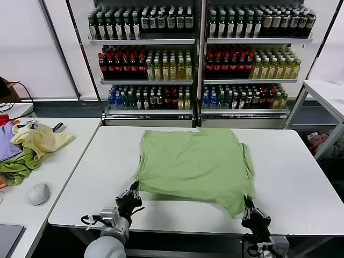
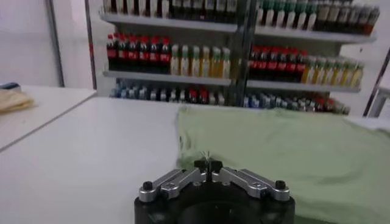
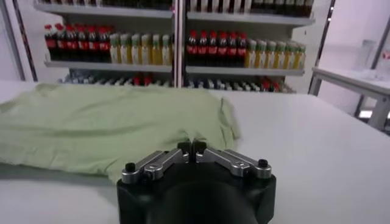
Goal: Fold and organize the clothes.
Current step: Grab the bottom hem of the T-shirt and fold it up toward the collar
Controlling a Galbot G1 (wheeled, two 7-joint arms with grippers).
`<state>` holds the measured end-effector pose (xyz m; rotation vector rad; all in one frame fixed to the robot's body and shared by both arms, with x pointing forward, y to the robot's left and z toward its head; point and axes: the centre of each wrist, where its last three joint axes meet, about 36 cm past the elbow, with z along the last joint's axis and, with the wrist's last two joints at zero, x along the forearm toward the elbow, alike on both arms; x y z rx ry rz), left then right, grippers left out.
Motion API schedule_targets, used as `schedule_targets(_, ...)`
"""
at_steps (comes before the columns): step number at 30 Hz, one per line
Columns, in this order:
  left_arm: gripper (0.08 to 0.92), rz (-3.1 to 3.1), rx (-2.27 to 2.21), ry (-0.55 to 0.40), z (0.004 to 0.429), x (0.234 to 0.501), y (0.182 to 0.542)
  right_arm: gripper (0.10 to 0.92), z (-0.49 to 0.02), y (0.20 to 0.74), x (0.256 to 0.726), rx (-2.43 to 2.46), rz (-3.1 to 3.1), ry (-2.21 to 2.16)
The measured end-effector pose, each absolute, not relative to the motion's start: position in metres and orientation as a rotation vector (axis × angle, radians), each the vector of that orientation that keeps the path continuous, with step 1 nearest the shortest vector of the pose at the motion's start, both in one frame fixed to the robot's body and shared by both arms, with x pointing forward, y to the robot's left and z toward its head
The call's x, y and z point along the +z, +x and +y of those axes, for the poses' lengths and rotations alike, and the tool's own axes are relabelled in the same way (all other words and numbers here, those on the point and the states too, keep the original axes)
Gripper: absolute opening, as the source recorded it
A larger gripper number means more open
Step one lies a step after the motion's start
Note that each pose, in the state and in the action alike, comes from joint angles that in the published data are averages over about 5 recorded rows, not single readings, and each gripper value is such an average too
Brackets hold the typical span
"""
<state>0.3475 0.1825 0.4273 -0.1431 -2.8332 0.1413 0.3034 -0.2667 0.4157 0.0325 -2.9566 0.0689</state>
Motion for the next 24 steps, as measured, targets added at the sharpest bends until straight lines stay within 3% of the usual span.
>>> schedule_targets(9,0.087,-2.881,0.144,-0.168,0.180,0.428,0.381,0.128,-0.277,0.357,0.421,0.102,-3.012,0.041)
schedule_targets(24,0.087,-2.857,-0.068,-0.139,0.168,0.405,0.441,0.128,-0.289,0.437,0.419,0.191,-3.019,0.050)
